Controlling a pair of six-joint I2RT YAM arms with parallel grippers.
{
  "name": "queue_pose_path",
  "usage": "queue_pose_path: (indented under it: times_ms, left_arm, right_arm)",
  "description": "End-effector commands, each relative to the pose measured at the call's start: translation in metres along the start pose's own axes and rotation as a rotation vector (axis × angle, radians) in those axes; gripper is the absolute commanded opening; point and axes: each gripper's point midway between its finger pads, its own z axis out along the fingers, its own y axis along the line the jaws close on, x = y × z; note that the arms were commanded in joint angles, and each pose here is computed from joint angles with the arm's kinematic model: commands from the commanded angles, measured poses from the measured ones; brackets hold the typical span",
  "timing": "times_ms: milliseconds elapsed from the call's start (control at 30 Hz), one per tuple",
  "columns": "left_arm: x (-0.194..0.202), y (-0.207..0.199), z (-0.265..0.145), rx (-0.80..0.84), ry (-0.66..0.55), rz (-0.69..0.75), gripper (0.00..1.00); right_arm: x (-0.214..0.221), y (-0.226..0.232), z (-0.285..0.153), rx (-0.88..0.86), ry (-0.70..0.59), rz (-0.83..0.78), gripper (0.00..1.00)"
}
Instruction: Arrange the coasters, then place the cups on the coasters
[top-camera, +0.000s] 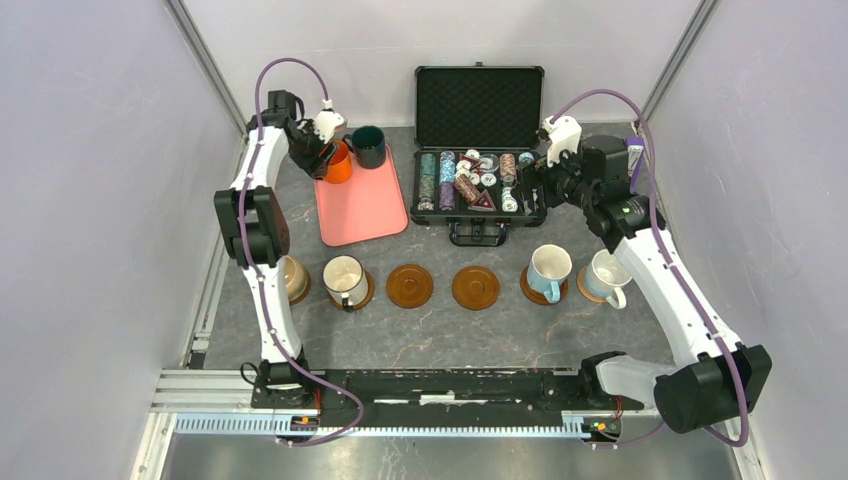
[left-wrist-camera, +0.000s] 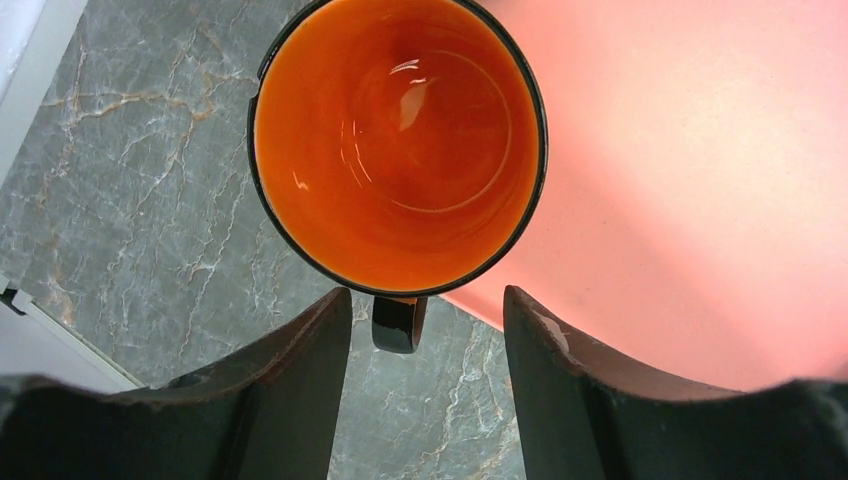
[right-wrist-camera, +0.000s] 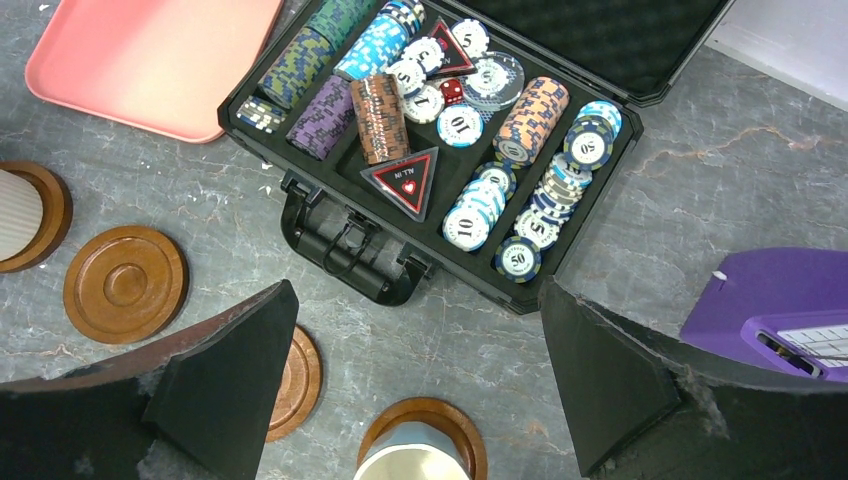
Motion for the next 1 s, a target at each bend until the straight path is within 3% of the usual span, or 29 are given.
queue_pose_path:
  times_ms: [0, 467, 700, 800, 967]
  left_arm:
    - [0.003, 0.003, 0.003, -0.008, 0.0, -0.059, 0.65]
    - [0.019, 0.003, 0.022, -0.02, 0.043, -0.134, 0.62]
    - [0.015, 0.002, 0.034, -0.013, -0.001, -0.174, 0.56]
    - [0.012, 0.003, 0.037, -0.014, -0.016, -0.185, 0.51]
    - [0.008, -0.002, 0.029, -0.006, -0.03, -0.203, 0.33]
  right_arm:
    - [-0.017, 0.001, -0.01, -0.001, -0.063, -0.005, 0.98]
    - [-0.018, -0.001, -0.007, 0.001, -0.064, 0.004, 0.98]
    - [-0.024, -0.004, -0.007, 0.008, -0.067, -0.005, 0.98]
    - [-0.026, -0.004, -0.007, 0.009, -0.071, -0.007, 0.98]
    - [-0.025, -0.004, -0.008, 0.01, -0.069, -0.01, 0.98]
